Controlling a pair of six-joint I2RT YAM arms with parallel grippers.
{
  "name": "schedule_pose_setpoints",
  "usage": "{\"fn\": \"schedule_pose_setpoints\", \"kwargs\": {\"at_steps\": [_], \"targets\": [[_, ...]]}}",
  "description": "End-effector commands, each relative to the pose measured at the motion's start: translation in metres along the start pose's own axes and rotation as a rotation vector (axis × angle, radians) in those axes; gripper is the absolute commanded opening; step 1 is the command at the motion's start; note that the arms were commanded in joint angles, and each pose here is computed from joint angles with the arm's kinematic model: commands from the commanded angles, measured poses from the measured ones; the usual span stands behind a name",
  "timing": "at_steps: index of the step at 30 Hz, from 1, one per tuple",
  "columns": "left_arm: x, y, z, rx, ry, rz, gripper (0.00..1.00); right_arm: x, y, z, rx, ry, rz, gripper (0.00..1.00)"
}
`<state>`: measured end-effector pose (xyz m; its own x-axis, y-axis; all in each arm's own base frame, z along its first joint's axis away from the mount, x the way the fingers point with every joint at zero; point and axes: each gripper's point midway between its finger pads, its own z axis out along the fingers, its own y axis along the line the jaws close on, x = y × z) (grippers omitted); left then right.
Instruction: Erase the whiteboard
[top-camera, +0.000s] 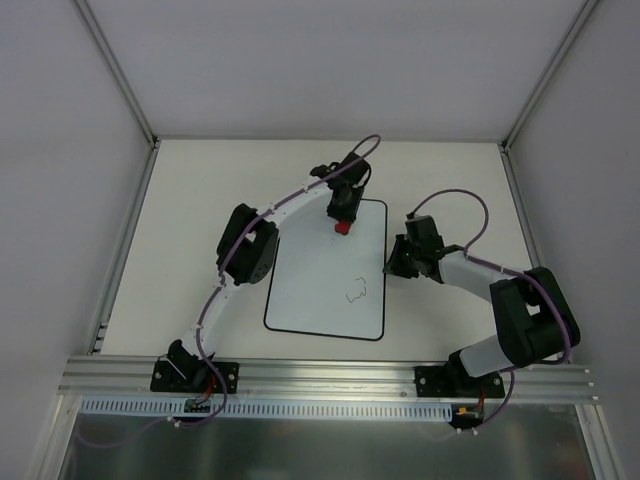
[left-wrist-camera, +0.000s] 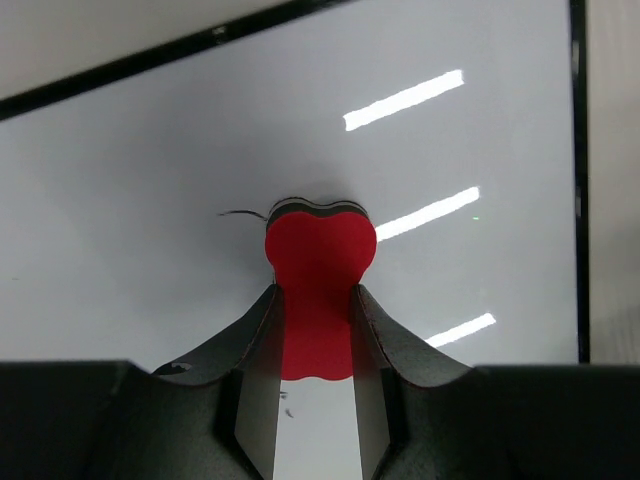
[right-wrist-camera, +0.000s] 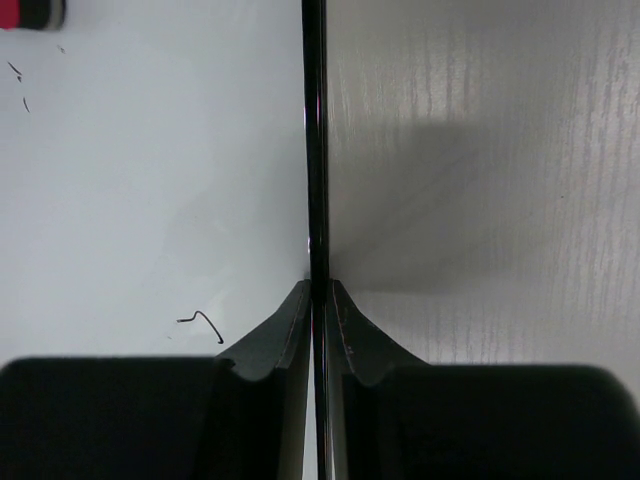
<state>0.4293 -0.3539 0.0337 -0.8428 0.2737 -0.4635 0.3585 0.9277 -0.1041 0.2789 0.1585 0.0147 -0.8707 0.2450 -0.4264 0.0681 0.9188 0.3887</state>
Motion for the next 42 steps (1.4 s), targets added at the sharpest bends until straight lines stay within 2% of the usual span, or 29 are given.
{"fn": "schedule_pose_setpoints", "kwargs": {"at_steps": [1,5,10,14,20,25,29,31,34,42], "targets": [[0.053,-0.027,0.008,0.06,0.157,0.009,0.0,0.034,-0.025,0.004,0.088,0.09,0.011,0.13],[0.063,0.003,0.003,-0.025,0.174,-0.028,0.0,0.037,-0.025,0.004,0.088,0.087,0.011,0.13],[0.048,0.061,-0.014,-0.11,0.143,-0.154,0.0,0.038,-0.025,0.005,0.091,0.089,0.011,0.13],[0.06,0.082,-0.022,-0.168,0.157,-0.156,0.0,0.04,-0.022,0.006,0.089,0.089,0.003,0.13],[0.098,0.073,-0.029,-0.165,0.229,-0.163,0.0,0.043,-0.019,0.007,0.084,0.093,-0.007,0.13],[0.121,0.016,-0.034,-0.125,0.242,-0.039,0.0,0.046,-0.018,0.01,0.082,0.096,-0.01,0.12],[0.132,-0.027,-0.032,-0.055,0.257,-0.014,0.0,0.05,-0.019,0.012,0.082,0.104,-0.008,0.12],[0.135,-0.035,-0.029,-0.044,0.267,-0.008,0.0,0.051,-0.019,0.012,0.079,0.107,-0.008,0.12],[0.126,-0.027,-0.026,-0.072,0.243,-0.005,0.0,0.051,-0.018,0.011,0.074,0.106,-0.009,0.11],[0.076,0.047,-0.02,-0.164,0.17,-0.144,0.0,0.052,-0.018,0.01,0.066,0.108,-0.016,0.11]]}}
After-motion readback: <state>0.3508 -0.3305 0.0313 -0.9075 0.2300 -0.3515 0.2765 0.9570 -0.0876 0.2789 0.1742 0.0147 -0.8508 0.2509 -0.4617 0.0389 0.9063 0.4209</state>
